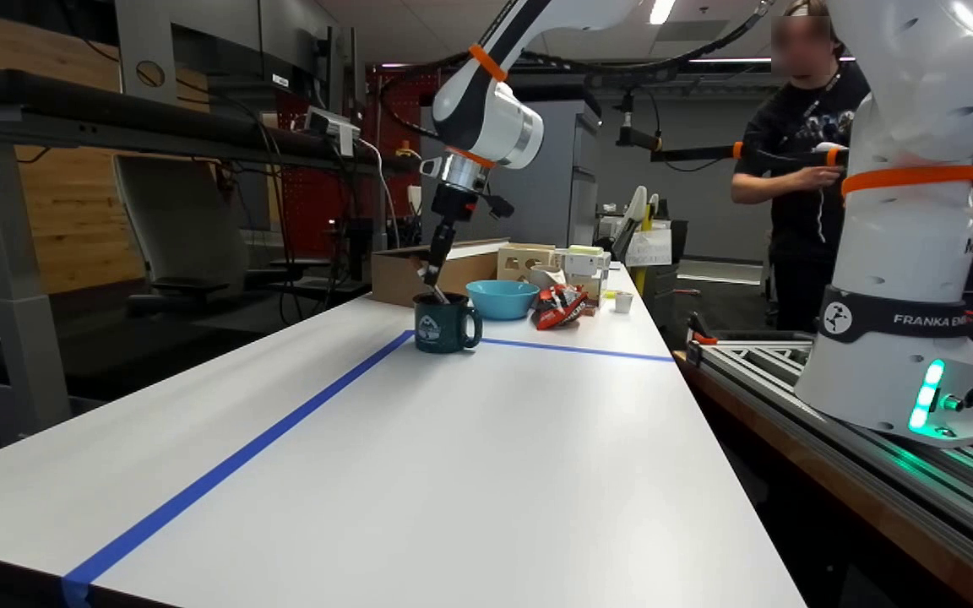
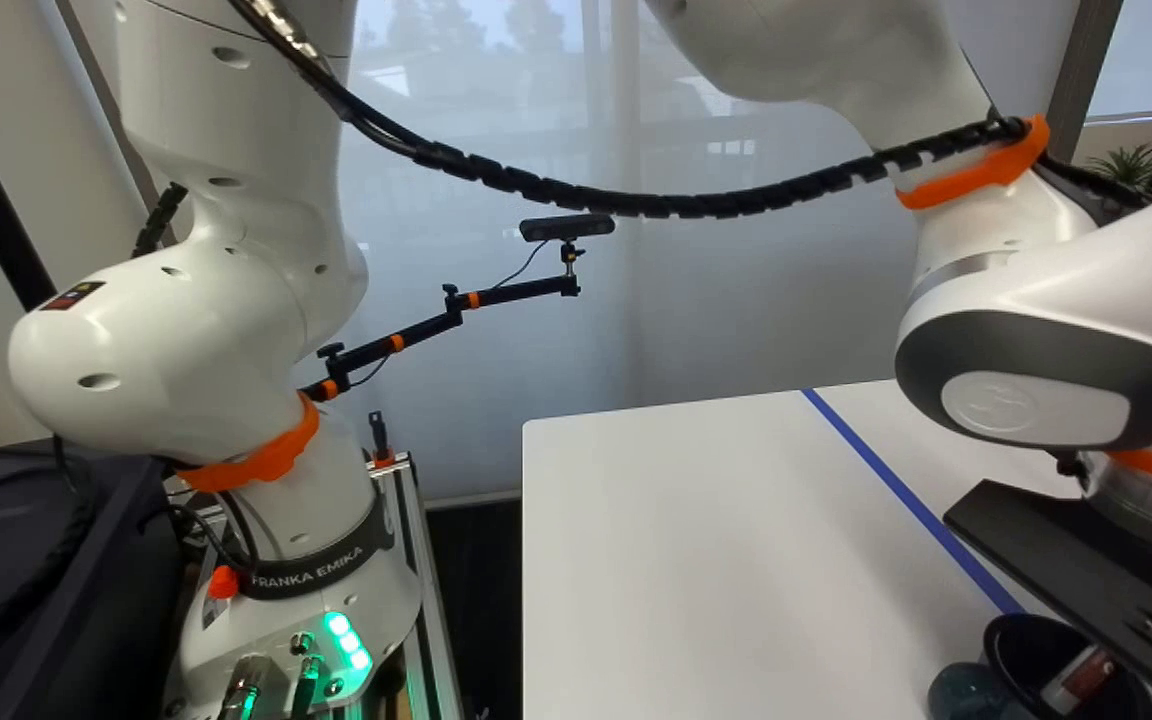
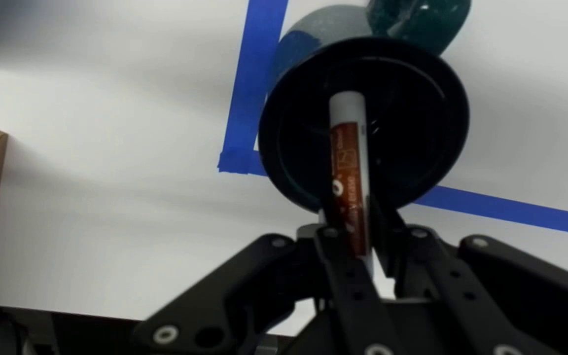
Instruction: Remove the marker from the mug cup and place it on the table
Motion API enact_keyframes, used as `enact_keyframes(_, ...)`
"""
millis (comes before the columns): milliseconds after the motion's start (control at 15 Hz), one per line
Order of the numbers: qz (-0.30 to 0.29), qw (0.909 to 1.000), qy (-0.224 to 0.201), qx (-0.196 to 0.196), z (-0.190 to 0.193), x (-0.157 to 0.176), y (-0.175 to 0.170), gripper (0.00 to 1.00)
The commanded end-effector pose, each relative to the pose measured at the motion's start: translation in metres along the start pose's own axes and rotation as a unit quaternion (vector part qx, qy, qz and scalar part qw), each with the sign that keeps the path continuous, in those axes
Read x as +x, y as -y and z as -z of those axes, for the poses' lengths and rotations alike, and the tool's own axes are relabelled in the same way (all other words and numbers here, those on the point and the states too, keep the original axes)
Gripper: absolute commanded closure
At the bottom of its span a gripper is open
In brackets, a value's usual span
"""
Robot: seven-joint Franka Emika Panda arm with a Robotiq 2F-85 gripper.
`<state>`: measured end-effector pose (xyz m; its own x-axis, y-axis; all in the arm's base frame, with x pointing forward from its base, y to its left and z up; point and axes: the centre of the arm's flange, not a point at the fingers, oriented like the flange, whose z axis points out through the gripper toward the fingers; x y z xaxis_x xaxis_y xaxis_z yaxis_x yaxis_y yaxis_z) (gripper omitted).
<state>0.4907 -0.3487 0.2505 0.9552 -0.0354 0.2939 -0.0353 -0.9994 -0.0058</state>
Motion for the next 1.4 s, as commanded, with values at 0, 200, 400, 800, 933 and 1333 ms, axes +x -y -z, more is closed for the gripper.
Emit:
enact_keyframes(0, 0.001, 0.9997, -0.016, -0.019, 0.049, 0.004, 0.02, 0.95)
enact_keyframes(200, 0.016, 0.9992, -0.028, -0.021, 0.074, 0.03, 0.035, 0.95)
enact_keyframes(400, 0.035, 0.9987, -0.034, -0.015, 0.08, 0.07, 0.074, 0.95)
enact_keyframes(800, 0.041, 0.9989, -0.008, 0.019, 0.035, 0.165, 0.206, 0.95)
enact_keyframes(933, 0.041, 0.9988, 0.009, 0.027, 0.009, 0.186, 0.244, 0.95)
enact_keyframes(1333, 0.024, 0.9969, 0.071, 0.026, -0.06, 0.204, 0.284, 0.95)
